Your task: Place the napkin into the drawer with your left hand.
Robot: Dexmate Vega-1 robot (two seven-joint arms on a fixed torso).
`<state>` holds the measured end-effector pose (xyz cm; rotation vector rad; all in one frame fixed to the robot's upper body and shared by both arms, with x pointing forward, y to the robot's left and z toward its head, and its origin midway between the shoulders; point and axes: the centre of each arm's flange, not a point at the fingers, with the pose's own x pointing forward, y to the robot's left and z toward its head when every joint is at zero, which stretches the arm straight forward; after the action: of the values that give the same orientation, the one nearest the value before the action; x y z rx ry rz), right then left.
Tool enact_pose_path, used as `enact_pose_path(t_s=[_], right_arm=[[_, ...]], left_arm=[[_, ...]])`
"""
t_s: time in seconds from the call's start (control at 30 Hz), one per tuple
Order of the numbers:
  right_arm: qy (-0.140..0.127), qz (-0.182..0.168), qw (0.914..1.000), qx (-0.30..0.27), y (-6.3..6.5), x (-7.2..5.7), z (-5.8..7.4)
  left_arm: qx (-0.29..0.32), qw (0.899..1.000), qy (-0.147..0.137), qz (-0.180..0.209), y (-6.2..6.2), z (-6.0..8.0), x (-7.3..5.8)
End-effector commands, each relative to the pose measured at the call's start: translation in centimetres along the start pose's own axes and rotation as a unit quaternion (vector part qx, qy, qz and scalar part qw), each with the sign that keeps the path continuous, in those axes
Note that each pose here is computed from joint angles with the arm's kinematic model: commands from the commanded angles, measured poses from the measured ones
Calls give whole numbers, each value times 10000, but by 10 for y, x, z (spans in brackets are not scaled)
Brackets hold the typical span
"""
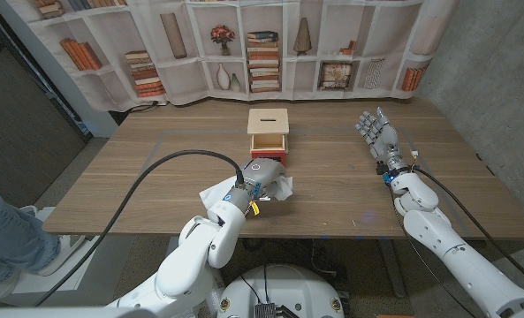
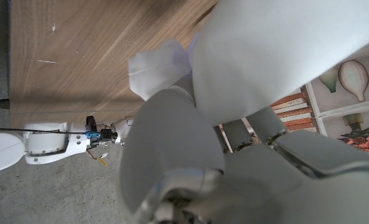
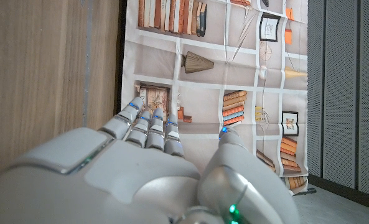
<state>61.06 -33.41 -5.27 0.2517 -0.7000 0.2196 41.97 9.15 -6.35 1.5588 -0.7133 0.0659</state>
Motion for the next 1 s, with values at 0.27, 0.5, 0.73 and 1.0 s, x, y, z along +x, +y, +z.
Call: enact_pose_path(t_s=[0.27,0.5,0.73,1.0], right_arm=[[9,-30,10000,31,-1,2,-4],[11,-18,10000,26,-1,4,-5],[-4,-47,10000,49,-3,5,-4],[-2,-32,10000,64,-4,7,-4]], left_arm=[[319,9994,37,163,22,-4,4],[352,9991,2,227,30,-4,7],[373,9988,-22,308,38,-2,9],[459,9982,16,392,47,-1,8]])
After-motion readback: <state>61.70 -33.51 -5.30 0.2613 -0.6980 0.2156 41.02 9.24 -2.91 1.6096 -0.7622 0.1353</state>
